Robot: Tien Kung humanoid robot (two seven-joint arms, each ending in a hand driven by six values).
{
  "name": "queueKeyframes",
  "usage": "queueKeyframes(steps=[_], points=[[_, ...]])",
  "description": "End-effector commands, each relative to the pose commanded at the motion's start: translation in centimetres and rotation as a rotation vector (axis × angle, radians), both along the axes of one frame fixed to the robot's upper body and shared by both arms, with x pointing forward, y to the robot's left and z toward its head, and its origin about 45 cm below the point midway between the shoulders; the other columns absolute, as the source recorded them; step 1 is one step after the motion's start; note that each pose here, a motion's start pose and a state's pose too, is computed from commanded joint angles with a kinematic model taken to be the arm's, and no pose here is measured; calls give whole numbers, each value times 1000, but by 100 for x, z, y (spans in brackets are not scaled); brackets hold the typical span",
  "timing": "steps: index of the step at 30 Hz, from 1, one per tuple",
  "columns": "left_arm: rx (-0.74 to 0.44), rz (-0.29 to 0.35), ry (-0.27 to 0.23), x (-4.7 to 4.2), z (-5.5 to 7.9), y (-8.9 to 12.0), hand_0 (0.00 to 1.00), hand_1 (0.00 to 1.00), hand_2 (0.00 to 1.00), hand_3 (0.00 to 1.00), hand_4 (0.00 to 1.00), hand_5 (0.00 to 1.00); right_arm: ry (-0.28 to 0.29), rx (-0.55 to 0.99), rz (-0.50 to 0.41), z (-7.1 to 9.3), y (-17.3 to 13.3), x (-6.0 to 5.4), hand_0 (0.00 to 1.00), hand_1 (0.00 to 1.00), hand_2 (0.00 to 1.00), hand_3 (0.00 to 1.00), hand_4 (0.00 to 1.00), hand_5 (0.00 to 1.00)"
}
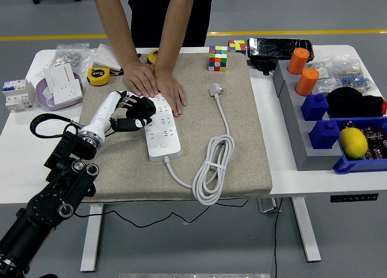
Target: Pick up the plug,place it near the board,insert it into the board,press the button
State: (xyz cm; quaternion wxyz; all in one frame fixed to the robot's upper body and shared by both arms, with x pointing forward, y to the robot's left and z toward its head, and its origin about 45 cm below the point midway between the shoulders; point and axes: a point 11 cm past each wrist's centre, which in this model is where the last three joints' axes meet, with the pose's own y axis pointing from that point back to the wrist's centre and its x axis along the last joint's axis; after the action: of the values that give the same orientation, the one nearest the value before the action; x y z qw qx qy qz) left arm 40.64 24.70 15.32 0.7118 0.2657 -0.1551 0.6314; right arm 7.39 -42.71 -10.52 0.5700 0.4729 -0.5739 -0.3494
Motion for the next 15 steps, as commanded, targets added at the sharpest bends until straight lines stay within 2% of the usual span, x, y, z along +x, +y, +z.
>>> queueKeyframes(steps=[5,15], points=[[-31,34,-12,-40,19,93,735,577,474,480,572,2,0,0,-4,-1,1,-7,818,746,742,757,998,805],[158,104,44,-90,-198,457,739,584,479,487,552,2,-2,2,-6,-3,8,-3,818,746,742,757,998,805]])
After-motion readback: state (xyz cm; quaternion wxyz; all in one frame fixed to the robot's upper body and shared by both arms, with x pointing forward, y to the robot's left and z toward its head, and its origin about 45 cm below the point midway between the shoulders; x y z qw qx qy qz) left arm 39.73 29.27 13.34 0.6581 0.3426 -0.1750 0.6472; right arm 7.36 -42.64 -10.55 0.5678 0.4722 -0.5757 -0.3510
